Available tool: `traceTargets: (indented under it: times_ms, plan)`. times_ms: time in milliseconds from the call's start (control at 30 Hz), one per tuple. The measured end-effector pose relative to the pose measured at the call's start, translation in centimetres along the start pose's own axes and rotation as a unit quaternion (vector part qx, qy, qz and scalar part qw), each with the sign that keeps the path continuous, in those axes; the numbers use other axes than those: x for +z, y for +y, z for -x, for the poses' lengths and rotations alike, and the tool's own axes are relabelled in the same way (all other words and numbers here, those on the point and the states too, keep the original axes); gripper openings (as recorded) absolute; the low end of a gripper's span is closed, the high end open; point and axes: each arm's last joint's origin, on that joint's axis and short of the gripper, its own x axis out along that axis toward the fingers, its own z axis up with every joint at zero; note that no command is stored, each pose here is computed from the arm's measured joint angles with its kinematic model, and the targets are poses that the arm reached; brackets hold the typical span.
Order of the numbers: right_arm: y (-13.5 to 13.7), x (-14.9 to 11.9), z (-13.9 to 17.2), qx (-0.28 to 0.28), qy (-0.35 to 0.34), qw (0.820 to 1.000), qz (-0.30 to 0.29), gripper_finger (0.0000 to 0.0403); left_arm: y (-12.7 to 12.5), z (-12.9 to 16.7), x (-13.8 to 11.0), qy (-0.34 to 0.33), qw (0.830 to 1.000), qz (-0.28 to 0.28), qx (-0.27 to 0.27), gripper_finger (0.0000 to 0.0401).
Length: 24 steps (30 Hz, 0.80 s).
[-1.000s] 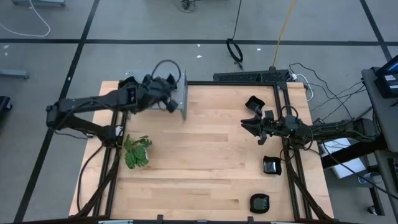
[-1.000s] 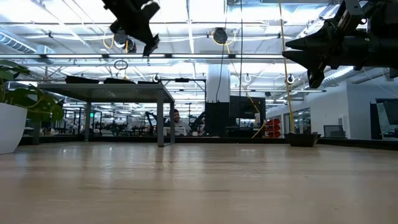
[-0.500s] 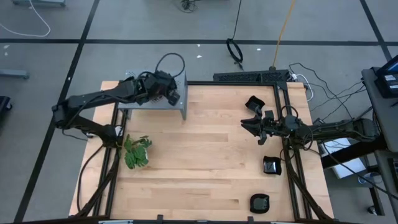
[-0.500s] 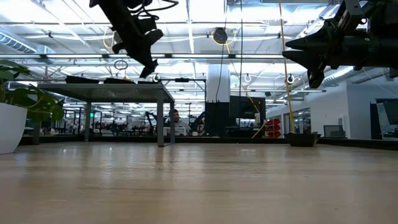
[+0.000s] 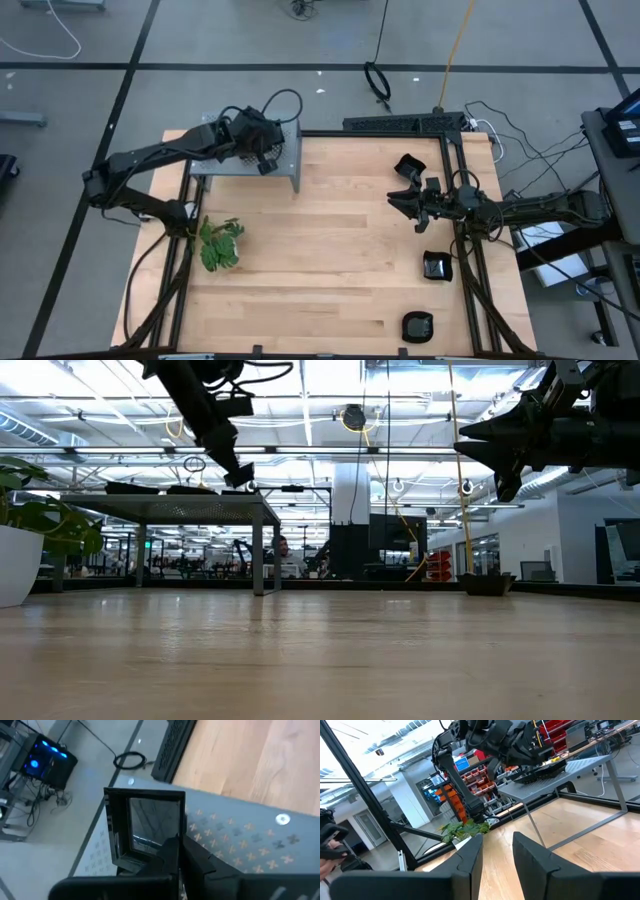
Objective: Pick & Place Mini shaped plates
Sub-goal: Stack the square plate on top of the square plate on the shelf, then move the distorted square plate to the center of the table
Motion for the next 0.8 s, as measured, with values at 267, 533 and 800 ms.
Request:
traceTargets:
  times_ms: [267, 533, 800]
  plan:
    - [0.00, -0.01, 0.00, 0.000, 0.000, 1.000, 0.000, 0.0093, 0.51, -0.46, -0.35, 0.015, 1.000, 0.014, 0.005, 0.0018]
    - [0.00, 0.00, 0.00, 0.000, 0.000, 1.000, 0.000, 0.0093, 0.57, -0.43, -0.40, 0.018, 0.999, 0.044, 0.016, 0.0032]
    - [0.00, 0.00, 0.00, 0.000, 0.000, 1.000, 0.000, 0.0093, 0.43, -0.40, -0.53, 0.027, 0.999, 0.039, 0.014, 0.0089]
